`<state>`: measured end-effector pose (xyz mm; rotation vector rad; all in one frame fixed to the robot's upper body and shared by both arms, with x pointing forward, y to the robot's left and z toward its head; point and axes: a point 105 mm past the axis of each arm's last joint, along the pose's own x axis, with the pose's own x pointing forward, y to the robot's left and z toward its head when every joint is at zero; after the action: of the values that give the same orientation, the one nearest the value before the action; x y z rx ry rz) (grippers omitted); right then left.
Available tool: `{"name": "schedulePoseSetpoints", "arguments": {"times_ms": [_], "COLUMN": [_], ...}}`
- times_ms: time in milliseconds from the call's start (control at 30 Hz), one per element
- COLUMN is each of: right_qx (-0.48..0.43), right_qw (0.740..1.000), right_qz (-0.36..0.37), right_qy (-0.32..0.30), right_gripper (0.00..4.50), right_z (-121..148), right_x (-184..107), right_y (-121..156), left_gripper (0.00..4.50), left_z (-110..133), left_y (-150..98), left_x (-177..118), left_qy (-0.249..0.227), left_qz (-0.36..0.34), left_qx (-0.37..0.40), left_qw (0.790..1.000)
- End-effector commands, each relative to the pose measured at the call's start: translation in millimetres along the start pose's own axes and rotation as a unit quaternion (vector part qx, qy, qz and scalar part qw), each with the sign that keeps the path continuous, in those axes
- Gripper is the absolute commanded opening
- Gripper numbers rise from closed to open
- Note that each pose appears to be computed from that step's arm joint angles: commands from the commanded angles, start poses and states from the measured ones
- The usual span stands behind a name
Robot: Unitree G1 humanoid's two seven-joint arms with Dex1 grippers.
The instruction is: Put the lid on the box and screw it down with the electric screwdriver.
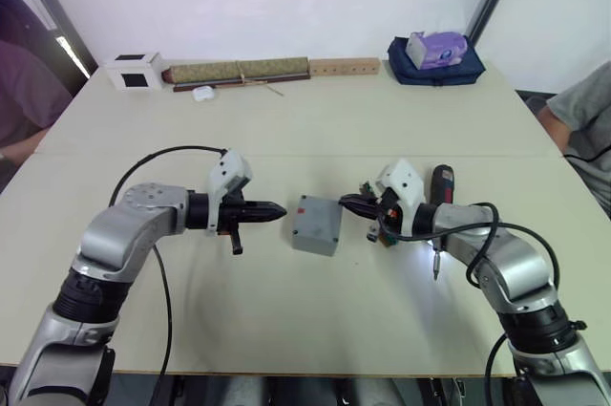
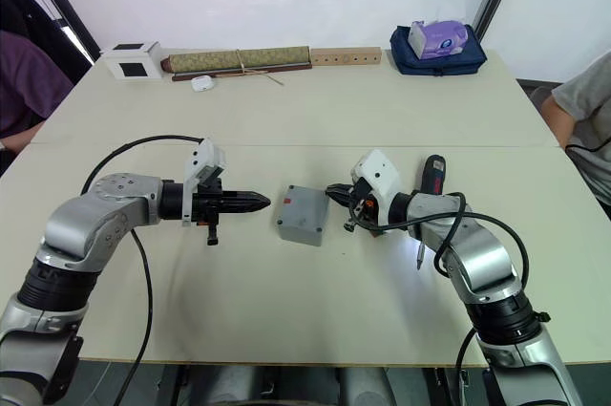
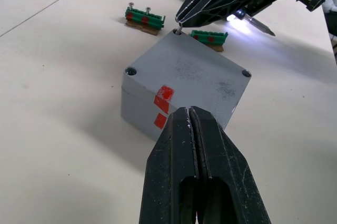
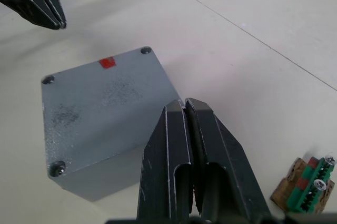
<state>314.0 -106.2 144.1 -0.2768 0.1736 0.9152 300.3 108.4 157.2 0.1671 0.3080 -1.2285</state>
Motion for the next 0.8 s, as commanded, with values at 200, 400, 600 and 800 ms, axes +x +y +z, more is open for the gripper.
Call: {"name": "schedulePoseSetpoints", "arguments": {"times_ms": [200,400,600,800], "right_qx": [-0.012,-0.024,0.039,0.153], "right_qw": [1.000,1.000,0.997,0.977], "right_qz": [0.001,-0.021,-0.053,-0.141], "right_qy": [-0.007,-0.001,-0.047,0.048], "right_gripper": [0.56,2.93,2.93,2.93], "right_z": [5.2,6.6,45.0,63.3], "right_x": [0.3,-6.3,-35.2,-86.1], "right_y": [0.1,-13.2,-36.3,-86.6], "left_gripper": [0.00,0.00,0.00,0.00], "left_z": [5.6,5.8,22.1,49.2], "left_y": [-3.4,-3.2,-10.5,-25.7], "left_x": [-1.8,1.4,2.8,4.4], "left_qy": [-0.006,-0.010,-0.033,-0.034], "left_qz": [0.001,-0.002,-0.022,-0.082], "left_qx": [0.013,0.012,0.020,0.090], "left_qw": [1.000,1.000,0.999,0.992]}}
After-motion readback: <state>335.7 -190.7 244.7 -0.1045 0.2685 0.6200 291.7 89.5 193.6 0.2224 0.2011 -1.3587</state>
